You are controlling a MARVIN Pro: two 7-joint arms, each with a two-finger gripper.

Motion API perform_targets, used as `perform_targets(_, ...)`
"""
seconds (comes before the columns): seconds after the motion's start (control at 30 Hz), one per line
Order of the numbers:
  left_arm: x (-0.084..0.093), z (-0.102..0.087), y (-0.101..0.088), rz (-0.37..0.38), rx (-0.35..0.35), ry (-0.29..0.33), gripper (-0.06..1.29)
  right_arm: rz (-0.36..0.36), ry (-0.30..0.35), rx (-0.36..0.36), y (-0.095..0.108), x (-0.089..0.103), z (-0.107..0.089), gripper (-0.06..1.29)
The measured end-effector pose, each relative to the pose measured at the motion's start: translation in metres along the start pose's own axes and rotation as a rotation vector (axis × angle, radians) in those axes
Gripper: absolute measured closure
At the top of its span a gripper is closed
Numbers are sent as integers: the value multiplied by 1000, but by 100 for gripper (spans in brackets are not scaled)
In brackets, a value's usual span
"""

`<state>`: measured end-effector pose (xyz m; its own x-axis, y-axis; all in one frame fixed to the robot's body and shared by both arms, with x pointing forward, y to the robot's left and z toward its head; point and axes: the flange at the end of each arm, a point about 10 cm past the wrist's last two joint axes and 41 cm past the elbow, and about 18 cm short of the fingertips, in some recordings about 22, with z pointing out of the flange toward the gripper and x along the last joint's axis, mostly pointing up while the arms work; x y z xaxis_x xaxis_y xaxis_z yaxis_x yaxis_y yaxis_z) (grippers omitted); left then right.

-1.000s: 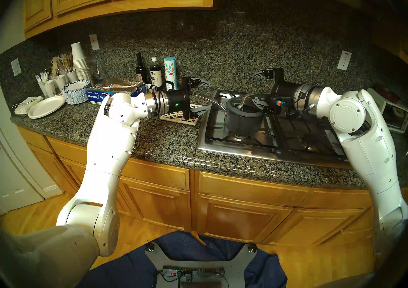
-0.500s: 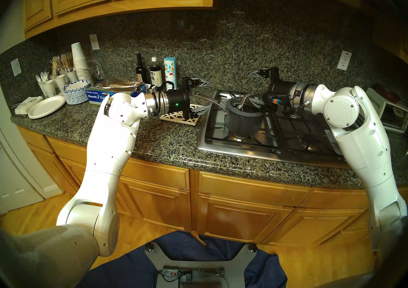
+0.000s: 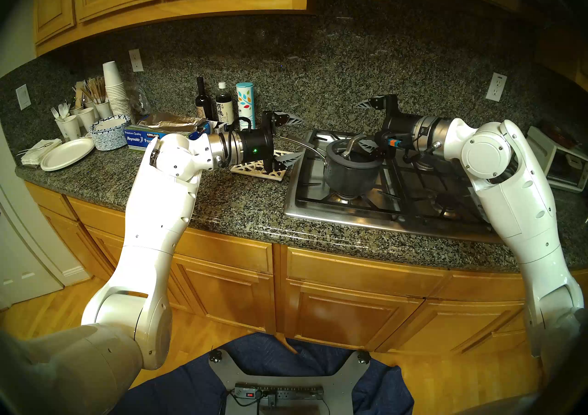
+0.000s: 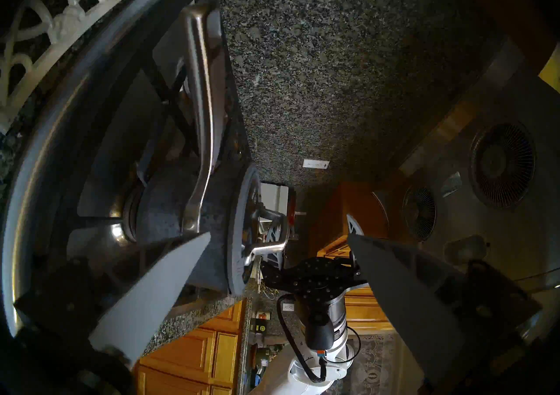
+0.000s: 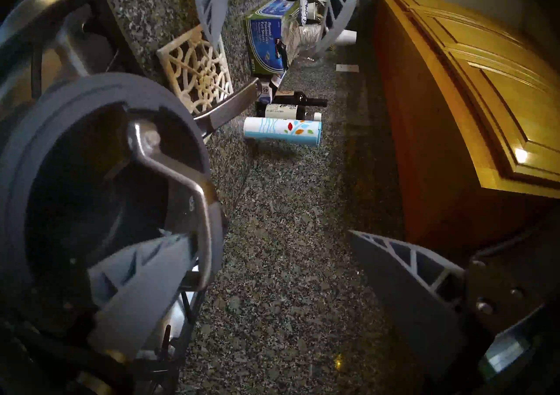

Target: Pick up the pot, put it on the stove, take off the pot lid

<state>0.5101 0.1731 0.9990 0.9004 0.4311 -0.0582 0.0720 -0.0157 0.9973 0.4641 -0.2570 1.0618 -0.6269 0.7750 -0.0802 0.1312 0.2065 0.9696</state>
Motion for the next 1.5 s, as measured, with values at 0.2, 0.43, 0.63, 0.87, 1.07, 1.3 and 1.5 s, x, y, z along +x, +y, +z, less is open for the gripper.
perform_targets(0.2,0,0,0,0,0,0,0,-2,6,-4,0,-1,6,-1)
perform_targets(0.43,0,0,0,0,0,0,0,-9,12,-16,2,1,10,-1)
perform_targets(0.63,0,0,0,0,0,0,0,-10,13,-23,3,3,12,-1)
perform_targets(0.87,0,0,0,0,0,0,0,-2,13,-16,-1,3,14,-1)
perform_targets(1.07,0,0,0,0,0,0,0,6,18,-11,-5,5,14,65)
perform_targets(1.3,0,0,0,0,0,0,0,9,15,-10,-5,5,12,127)
perform_targets(1.5,0,0,0,0,0,0,0,6,11,-5,-4,4,9,127)
